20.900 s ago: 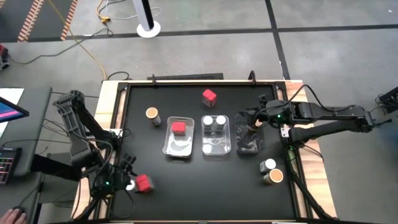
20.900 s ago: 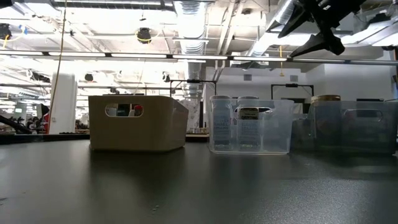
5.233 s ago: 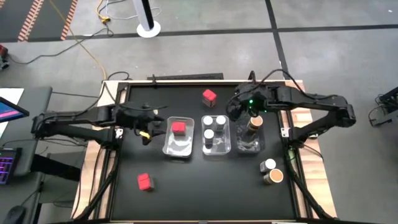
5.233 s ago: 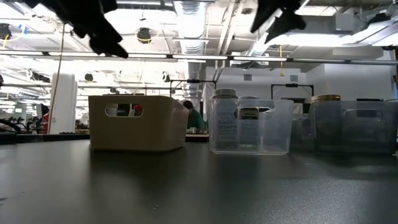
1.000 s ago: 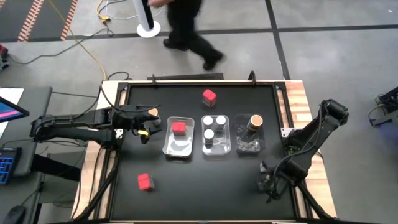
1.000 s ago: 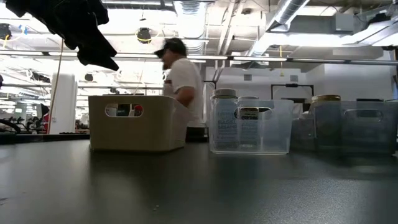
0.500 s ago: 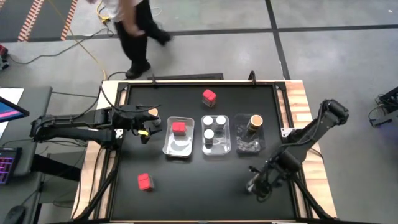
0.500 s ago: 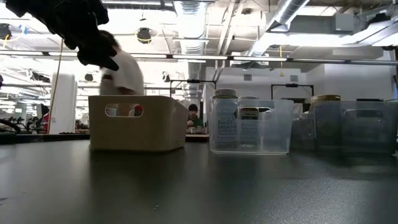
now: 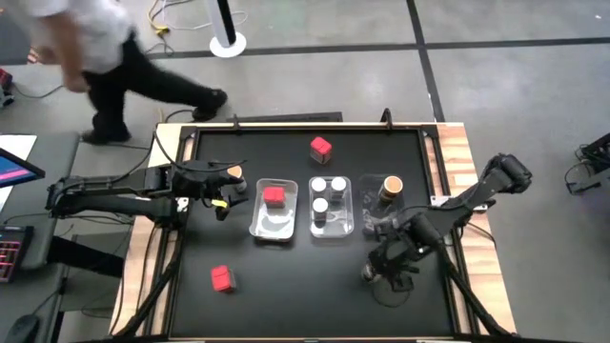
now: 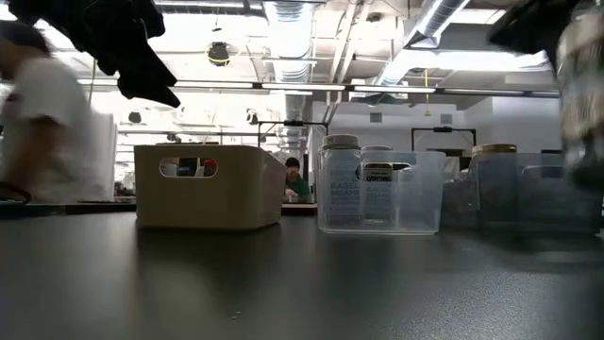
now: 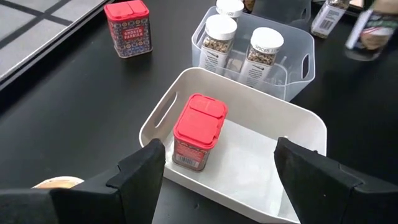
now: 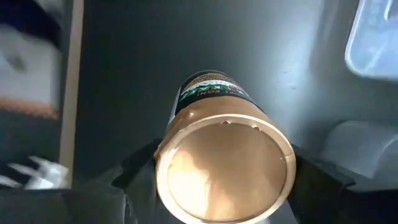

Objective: Sort spices by type
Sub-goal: Put the bottom brown seasoning bottle into the black bin

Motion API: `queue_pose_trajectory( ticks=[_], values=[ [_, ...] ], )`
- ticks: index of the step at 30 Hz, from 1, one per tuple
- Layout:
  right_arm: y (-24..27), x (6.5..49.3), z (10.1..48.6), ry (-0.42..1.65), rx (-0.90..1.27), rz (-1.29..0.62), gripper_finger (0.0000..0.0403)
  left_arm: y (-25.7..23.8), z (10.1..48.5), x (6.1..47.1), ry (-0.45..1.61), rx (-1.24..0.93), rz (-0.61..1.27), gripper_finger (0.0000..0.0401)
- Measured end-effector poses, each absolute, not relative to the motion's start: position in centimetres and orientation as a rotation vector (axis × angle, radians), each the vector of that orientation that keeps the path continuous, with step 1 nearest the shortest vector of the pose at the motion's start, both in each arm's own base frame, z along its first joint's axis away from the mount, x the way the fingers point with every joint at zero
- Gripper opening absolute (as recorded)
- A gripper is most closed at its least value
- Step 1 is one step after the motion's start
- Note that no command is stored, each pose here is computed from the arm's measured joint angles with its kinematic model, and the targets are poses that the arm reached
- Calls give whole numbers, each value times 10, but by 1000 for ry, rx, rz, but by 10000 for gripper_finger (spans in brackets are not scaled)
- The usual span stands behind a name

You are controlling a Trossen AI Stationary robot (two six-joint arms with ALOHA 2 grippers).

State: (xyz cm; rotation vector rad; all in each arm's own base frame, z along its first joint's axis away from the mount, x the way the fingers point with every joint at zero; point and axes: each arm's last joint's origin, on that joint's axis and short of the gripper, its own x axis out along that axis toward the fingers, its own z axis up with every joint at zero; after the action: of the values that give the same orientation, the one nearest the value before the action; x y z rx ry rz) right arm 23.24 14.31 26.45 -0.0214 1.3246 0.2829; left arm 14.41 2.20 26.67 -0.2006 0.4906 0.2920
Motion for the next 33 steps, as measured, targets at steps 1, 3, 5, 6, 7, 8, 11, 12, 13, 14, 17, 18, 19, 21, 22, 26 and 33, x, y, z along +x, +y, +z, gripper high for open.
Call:
queue_pose_trajectory(
  ticks=[1, 3, 5, 6, 7, 8, 11, 12, 13, 14, 17, 18, 19, 21, 22, 26, 33],
  values=[
    [142, 236, 259, 1344, -79, 310, 296, 22, 267, 144, 492, -192, 290, 290],
    [142, 241, 246, 1402, -190, 360, 296, 22, 267, 144, 494, -179, 286, 290],
    [142, 246, 235, 1491, -288, 398, 296, 22, 267, 144, 494, -177, 286, 290],
    [143, 248, 232, 1532, -334, 413, 297, 22, 267, 144, 494, -178, 286, 290],
    [144, 250, 231, 1562, -375, 417, 300, 22, 267, 144, 493, -178, 286, 290],
    [145, 252, 231, 1577, -410, 415, 305, 22, 267, 144, 494, -178, 286, 290],
    [146, 254, 233, 1561, -457, 442, 310, 22, 267, 144, 494, -178, 286, 290],
    [145, 254, 234, 1549, -459, 444, 309, 22, 267, 144, 494, -178, 286, 290],
    [145, 254, 235, 1543, -464, 439, 307, 22, 267, 144, 493, -178, 286, 290],
    [144, 254, 236, 1539, -470, 431, 305, 22, 267, 144, 493, -178, 286, 290],
    [145, 252, 238, 1538, -481, 426, 307, 22, 267, 144, 492, -185, 288, 290],
    [144, 252, 238, 1537, -478, 418, 312, 22, 267, 144, 492, -187, 289, 290],
    [145, 252, 238, 1537, -472, 406, 317, 22, 267, 144, 492, -187, 291, 290],
    [146, 252, 238, 1531, -470, 407, 331, 22, 267, 144, 491, -188, 293, 290],
    [147, 252, 238, 1522, -480, 419, 337, 22, 267, 144, 491, -189, 295, 290],
    [148, 254, 238, 1488, -519, 468, 354, 22, 267, 144, 488, -205, 299, 290],
    [148, 254, 238, 1485, -522, 470, 368, 22, 267, 144, 486, -220, 302, 290]
  ],
)
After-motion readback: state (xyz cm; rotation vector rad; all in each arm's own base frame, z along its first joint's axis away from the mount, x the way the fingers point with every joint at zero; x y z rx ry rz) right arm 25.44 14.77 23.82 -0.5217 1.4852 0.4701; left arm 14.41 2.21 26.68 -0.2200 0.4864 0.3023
